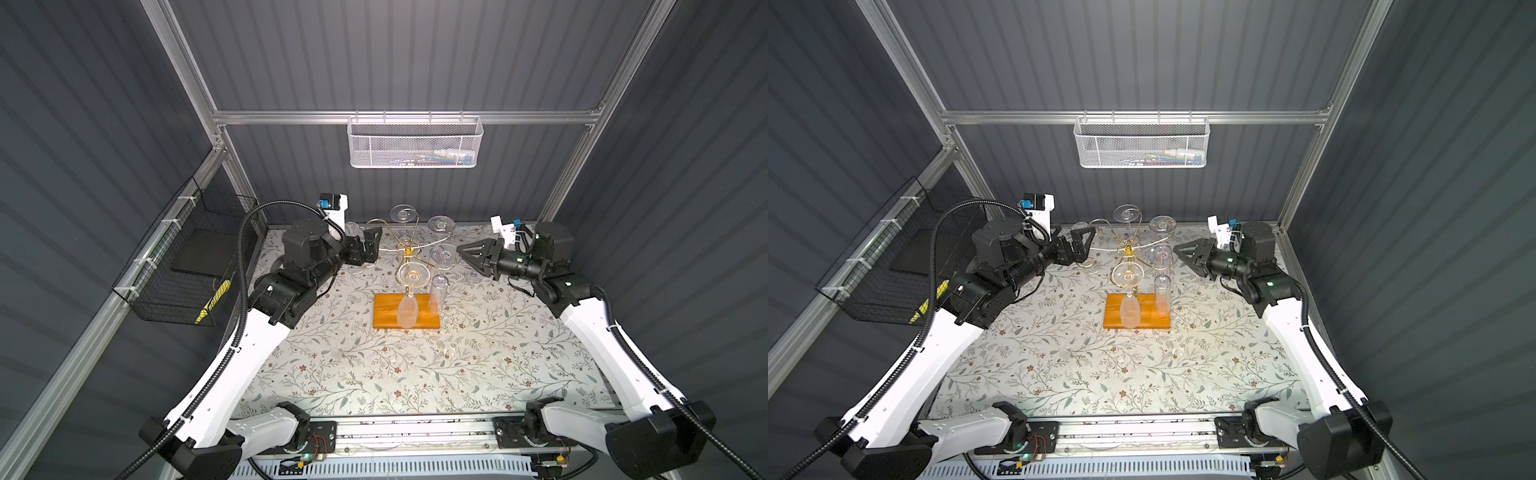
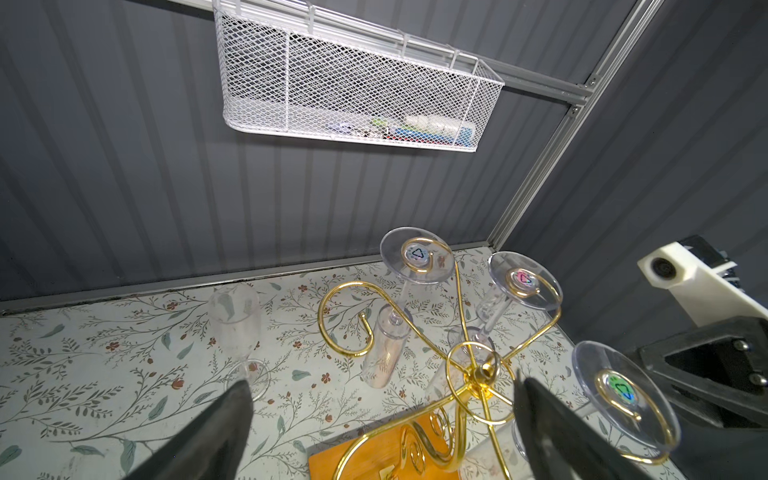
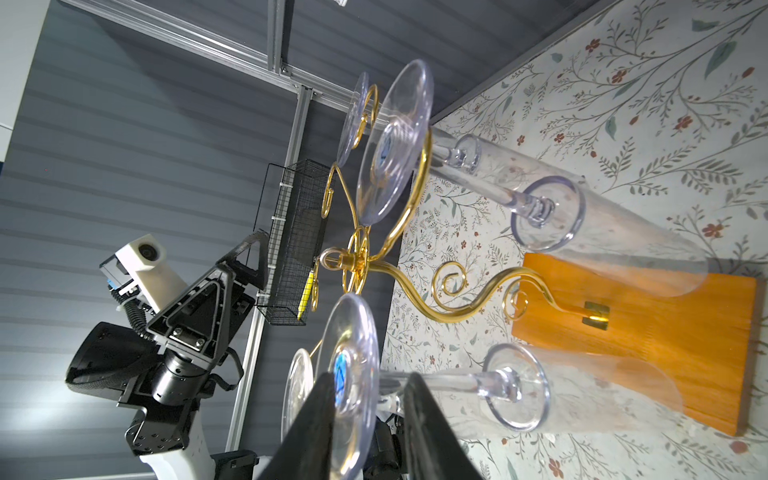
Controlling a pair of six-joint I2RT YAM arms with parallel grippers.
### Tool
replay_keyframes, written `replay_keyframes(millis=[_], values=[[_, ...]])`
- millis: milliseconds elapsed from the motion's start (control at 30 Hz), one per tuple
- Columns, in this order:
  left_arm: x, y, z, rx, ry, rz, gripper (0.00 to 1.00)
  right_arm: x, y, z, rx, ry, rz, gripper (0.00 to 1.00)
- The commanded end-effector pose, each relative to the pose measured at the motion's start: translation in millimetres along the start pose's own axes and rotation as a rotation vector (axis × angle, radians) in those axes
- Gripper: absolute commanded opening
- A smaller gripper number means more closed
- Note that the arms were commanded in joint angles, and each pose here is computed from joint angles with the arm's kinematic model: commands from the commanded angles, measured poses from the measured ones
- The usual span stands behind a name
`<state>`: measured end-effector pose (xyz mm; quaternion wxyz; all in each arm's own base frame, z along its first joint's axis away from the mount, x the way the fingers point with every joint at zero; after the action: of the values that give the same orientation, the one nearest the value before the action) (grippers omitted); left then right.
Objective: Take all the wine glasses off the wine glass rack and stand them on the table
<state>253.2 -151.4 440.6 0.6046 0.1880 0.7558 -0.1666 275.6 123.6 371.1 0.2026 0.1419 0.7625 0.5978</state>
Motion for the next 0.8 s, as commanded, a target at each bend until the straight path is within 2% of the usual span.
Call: replay_keyframes(millis=[0, 233, 333, 767], values=[[4.4, 0.2, -1.4, 0.016, -0.005, -0.021, 1.00, 0.5, 4.4, 3.6, -0.044, 0.028, -0.011, 0.29], [5.9, 1.0, -3.4, 0.006, -0.007, -0.021, 1.00, 0.9, 2.6, 7.1, -0.050, 0.042, 0.000, 0.23], [7.8, 1.2, -3.1, 0.004, -0.001, -0.022, 1.00, 1.4, 1.3, 8.1, -0.051, 0.044, 0.003, 0.17], [8.5, 2.1, -6.3, -0.006, 0.010, -0.026, 1.00, 2.6, 0.8, 6.0, -0.049, 0.032, 0.014, 0.03]])
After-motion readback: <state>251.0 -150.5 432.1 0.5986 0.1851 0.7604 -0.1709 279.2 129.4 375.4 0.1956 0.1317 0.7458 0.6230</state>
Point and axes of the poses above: each gripper's point midway between its finger pads, its own z axis out along the fingers, its own y axis along the line the jaws close on, x = y × z, the point moved 9 cm from there along -z, back along the fingers, and after that the axes turned 13 degrees about z, right-handed, at the moved point
